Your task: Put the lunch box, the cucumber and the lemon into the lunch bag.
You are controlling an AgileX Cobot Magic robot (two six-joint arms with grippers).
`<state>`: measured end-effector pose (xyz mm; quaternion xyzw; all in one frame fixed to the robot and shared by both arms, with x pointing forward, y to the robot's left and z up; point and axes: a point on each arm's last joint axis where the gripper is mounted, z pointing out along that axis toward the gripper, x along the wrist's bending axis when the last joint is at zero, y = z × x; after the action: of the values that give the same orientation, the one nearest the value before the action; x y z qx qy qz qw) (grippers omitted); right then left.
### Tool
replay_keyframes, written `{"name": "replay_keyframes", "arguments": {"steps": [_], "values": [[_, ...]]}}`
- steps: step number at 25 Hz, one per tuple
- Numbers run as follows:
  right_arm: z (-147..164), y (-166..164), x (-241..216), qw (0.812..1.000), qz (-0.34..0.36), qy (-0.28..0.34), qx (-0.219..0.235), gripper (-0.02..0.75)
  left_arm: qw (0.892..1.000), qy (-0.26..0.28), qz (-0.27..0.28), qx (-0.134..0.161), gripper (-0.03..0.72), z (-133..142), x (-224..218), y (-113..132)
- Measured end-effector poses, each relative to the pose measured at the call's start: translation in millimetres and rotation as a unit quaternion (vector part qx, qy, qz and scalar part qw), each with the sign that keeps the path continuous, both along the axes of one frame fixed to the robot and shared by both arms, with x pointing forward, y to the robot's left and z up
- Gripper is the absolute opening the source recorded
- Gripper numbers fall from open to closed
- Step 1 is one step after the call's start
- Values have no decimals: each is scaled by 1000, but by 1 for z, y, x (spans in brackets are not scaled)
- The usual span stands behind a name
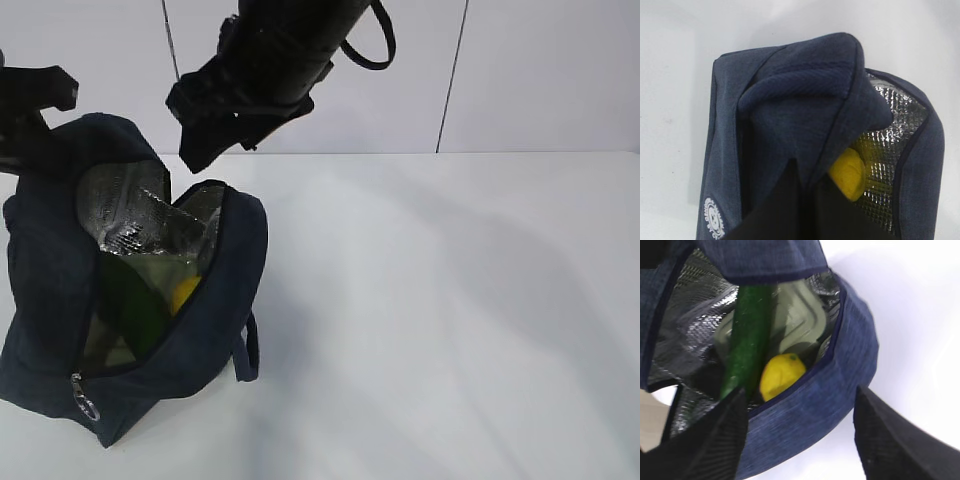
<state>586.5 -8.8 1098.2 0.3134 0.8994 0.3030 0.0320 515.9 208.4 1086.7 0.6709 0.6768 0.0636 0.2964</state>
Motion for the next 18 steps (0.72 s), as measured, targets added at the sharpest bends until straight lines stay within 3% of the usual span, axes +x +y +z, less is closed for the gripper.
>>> {"name": "replay_keyframes", "arguments": {"steps": [7,13,18], "values": [[-9,-17,3,998,-26,52,10,504,1000,-1,-1,5,-7,0,0,1],[-22,-36,-22,994,-58,51,82,504,1000,-2,-1,6,-7,0,0,1],[-38,-63,-56,978,-133,39,156,504,1000,-2,-1,6,-7,0,0,1]]}}
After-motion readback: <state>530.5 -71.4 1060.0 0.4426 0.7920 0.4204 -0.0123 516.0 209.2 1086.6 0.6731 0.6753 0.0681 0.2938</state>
